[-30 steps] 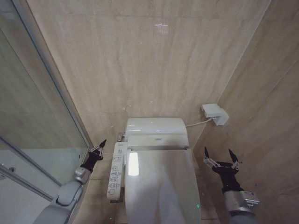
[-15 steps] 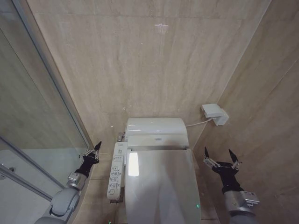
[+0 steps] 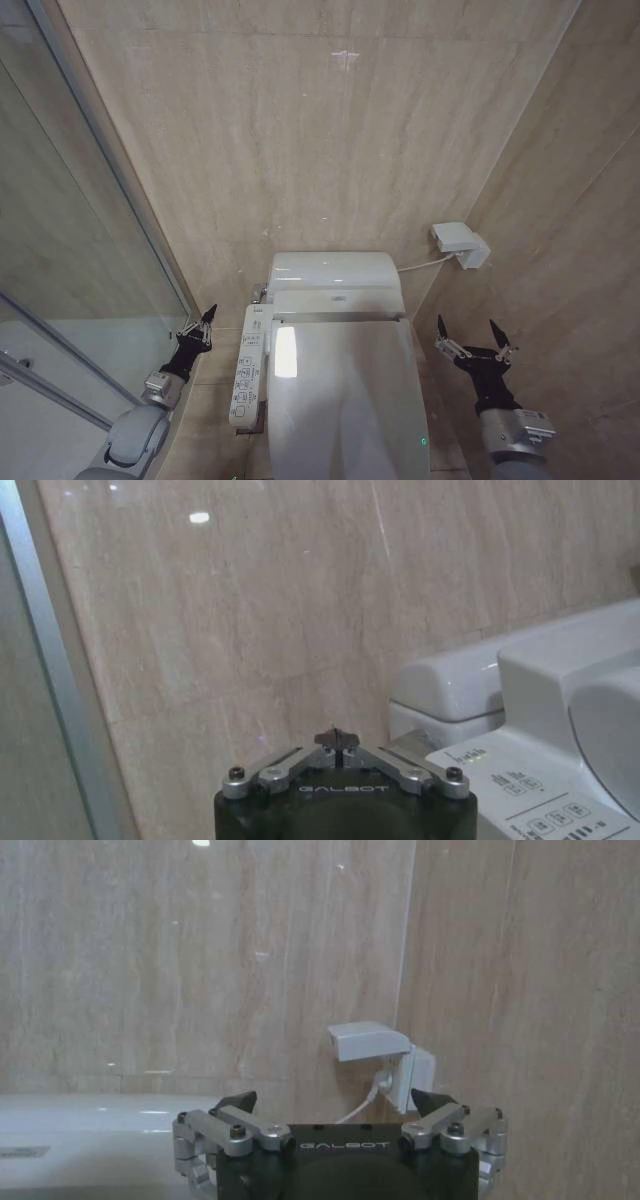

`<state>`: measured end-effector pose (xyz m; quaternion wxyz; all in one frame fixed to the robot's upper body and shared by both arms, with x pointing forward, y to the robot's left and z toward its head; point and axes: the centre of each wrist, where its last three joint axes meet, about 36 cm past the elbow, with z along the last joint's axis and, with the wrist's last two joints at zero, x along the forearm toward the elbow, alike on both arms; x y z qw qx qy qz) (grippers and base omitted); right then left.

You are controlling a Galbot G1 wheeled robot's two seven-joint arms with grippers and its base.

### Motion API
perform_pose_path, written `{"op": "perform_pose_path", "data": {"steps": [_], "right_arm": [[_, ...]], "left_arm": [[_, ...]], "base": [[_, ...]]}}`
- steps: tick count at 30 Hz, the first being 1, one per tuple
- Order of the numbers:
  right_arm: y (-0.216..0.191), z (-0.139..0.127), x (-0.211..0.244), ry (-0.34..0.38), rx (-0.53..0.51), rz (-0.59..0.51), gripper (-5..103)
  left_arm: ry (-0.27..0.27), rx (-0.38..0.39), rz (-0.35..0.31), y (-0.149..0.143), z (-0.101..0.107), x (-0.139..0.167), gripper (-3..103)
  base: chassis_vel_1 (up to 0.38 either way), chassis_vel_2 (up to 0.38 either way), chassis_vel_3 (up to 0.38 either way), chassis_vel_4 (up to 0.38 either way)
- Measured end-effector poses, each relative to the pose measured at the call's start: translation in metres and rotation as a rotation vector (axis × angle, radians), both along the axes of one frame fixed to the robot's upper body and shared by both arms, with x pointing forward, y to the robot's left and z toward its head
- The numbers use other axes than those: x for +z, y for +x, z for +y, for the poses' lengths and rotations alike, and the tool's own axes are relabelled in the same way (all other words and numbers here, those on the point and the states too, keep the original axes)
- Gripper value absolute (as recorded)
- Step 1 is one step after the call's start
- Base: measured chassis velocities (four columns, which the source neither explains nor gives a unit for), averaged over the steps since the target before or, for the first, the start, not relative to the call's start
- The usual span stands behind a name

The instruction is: Open the toilet lid, clean the toilet bowl with a toilet brush, close the toilet lid, and flush.

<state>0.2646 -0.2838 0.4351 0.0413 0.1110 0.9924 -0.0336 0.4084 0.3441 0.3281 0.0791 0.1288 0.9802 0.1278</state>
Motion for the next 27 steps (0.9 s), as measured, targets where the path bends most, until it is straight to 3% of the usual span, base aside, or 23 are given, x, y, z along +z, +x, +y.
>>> {"op": "perform_pose_path", "data": {"steps": [27], "right_arm": [[0.0, 0.0, 0.0, 0.0, 0.0, 0.0, 100]], "left_arm": [[0.001, -0.001, 0.0, -0.0009, 0.0003, 0.0, 0]], "base": [[0.0, 0.0, 0.0, 0.0]]}}
